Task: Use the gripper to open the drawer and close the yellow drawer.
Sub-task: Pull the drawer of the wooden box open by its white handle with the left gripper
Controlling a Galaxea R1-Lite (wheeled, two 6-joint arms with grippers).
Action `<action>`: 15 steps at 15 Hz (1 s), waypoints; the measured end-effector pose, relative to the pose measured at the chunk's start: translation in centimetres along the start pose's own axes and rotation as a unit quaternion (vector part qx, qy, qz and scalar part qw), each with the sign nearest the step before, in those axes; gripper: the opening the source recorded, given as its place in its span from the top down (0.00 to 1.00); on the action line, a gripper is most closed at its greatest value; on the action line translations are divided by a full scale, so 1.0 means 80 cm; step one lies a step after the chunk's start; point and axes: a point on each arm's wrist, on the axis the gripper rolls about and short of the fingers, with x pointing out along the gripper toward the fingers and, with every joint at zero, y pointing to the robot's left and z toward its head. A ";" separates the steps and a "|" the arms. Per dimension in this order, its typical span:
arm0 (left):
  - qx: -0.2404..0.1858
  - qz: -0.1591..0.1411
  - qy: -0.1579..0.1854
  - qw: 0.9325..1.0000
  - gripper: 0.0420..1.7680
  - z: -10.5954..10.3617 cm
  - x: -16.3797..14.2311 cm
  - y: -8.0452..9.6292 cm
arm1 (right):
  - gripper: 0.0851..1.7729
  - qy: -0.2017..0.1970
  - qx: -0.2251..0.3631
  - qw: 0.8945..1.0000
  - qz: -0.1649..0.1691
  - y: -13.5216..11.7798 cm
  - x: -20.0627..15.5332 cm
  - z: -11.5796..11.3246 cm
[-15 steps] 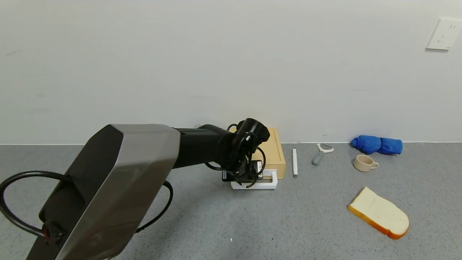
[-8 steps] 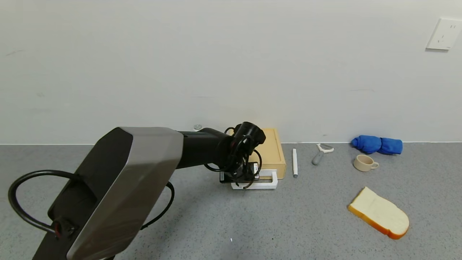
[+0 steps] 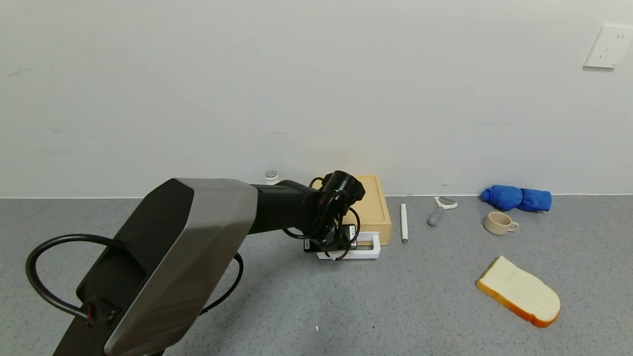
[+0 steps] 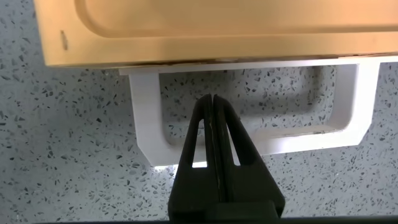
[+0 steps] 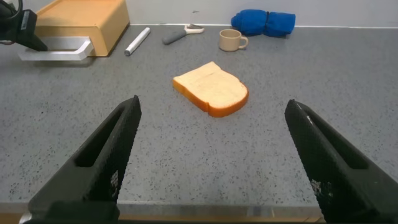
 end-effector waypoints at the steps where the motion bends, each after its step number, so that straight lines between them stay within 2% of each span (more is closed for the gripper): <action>1: 0.001 0.001 0.004 1.000 0.96 -0.001 0.000 0.001 | 0.04 0.000 0.000 1.000 0.000 0.000 0.000 0.000; 10: 0.011 0.007 0.049 0.999 0.96 -0.012 -0.002 0.002 | 0.04 0.000 0.000 1.000 0.000 0.000 0.000 0.000; 15: -0.013 0.026 0.081 0.996 0.96 -0.026 -0.008 -0.001 | 0.04 0.000 0.000 1.000 0.000 0.000 0.000 0.000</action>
